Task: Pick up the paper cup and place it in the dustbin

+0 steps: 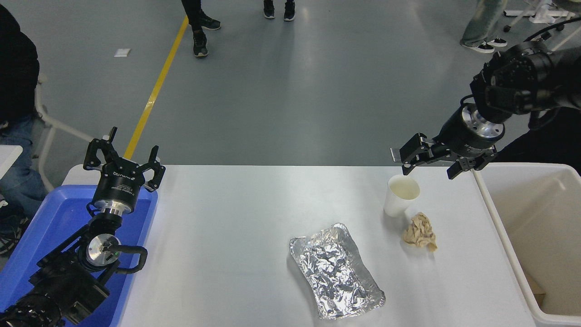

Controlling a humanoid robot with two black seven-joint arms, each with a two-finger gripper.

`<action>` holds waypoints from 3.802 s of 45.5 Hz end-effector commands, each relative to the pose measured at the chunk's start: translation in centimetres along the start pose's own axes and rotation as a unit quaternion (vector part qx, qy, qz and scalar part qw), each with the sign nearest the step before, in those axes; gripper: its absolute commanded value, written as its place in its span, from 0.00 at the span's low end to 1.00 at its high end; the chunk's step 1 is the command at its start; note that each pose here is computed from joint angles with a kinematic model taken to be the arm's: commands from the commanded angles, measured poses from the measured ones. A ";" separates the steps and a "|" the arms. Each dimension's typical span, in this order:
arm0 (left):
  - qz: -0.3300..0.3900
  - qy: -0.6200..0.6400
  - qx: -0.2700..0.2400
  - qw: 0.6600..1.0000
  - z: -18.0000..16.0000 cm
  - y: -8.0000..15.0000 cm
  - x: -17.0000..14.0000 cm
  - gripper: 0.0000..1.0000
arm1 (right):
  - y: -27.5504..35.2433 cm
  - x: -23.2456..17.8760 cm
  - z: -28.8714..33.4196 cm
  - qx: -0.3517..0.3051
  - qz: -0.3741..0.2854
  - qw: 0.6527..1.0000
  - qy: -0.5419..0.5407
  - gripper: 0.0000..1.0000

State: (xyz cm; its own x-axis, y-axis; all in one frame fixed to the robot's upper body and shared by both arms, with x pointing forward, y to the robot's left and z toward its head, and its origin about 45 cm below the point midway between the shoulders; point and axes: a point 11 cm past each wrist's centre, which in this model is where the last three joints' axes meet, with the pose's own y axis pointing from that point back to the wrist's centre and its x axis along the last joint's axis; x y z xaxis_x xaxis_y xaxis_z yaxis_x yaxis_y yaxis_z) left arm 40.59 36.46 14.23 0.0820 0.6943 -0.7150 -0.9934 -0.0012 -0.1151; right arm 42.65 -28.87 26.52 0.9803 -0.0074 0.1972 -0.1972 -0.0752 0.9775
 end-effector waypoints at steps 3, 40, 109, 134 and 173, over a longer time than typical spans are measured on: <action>0.000 0.000 0.000 1.000 0.0 0.0 0.0 0.98 | -5.3 -0.2 1.9 -0.004 0.030 0.999 0.021 1.00; 0.001 0.000 0.000 1.000 0.0 0.1 0.1 0.98 | -12.0 -1.2 5.5 -0.030 0.121 0.990 0.068 0.89; 0.000 0.000 0.000 1.000 0.0 0.0 0.0 0.98 | -13.5 -2.0 4.8 0.027 0.153 0.988 0.012 0.00; 0.000 0.000 0.000 1.000 0.0 0.0 0.0 0.98 | 2.3 3.8 6.9 0.023 0.178 0.983 -0.042 0.00; 0.000 0.000 0.000 1.000 0.0 0.0 0.0 0.98 | 17.7 4.0 4.7 0.049 0.218 0.975 -0.020 0.00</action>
State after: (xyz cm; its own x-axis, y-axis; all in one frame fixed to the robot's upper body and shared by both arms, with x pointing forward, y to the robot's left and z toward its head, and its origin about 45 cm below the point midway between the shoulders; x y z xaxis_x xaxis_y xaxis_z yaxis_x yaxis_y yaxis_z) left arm 40.59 36.47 14.23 0.0821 0.6949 -0.7144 -0.9934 -0.0008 -0.1149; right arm 43.68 -35.30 43.36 0.8023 -0.1015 0.5883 -0.5969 -0.1421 0.7896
